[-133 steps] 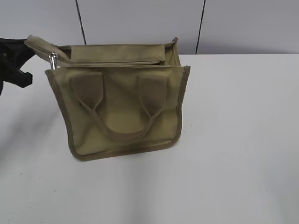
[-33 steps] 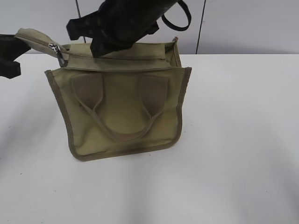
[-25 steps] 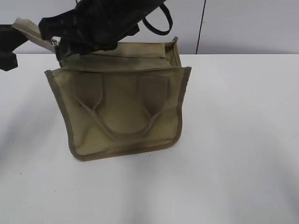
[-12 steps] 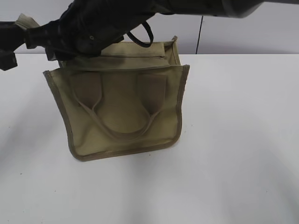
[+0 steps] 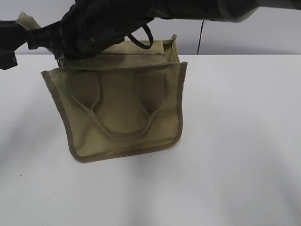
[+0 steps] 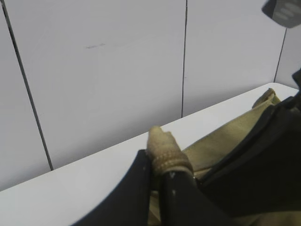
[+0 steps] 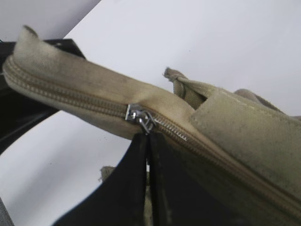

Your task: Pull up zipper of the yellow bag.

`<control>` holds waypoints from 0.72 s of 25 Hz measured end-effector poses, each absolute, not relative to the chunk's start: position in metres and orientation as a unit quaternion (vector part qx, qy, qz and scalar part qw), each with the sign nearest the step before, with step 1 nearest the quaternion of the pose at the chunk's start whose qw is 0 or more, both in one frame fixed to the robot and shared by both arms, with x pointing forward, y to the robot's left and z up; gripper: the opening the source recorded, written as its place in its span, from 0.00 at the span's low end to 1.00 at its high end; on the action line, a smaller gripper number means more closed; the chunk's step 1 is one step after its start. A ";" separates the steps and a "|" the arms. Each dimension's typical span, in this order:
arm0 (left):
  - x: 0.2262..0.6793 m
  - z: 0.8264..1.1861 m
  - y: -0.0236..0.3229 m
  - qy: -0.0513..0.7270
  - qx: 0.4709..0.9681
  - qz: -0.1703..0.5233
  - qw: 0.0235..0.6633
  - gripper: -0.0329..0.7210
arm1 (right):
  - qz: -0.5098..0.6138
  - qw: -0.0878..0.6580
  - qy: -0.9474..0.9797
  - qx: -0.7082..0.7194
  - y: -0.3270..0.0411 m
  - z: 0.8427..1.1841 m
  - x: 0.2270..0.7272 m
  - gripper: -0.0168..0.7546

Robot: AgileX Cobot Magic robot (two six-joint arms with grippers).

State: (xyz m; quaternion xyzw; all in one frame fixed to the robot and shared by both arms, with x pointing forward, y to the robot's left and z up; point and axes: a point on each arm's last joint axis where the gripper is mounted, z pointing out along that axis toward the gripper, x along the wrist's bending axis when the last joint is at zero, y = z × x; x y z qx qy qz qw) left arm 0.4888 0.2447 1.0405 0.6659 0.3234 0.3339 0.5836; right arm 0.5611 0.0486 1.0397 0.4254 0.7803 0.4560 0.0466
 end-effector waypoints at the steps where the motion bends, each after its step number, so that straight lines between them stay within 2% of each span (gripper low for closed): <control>1: 0.489 1.040 0.245 0.323 0.666 0.333 0.584 0.05 | 0.455 0.047 0.780 0.426 0.048 1.040 0.562 0.00; 18: 0.490 1.036 0.249 0.346 0.676 0.337 0.557 0.05 | 0.429 0.042 0.800 0.418 0.027 1.062 0.563 0.00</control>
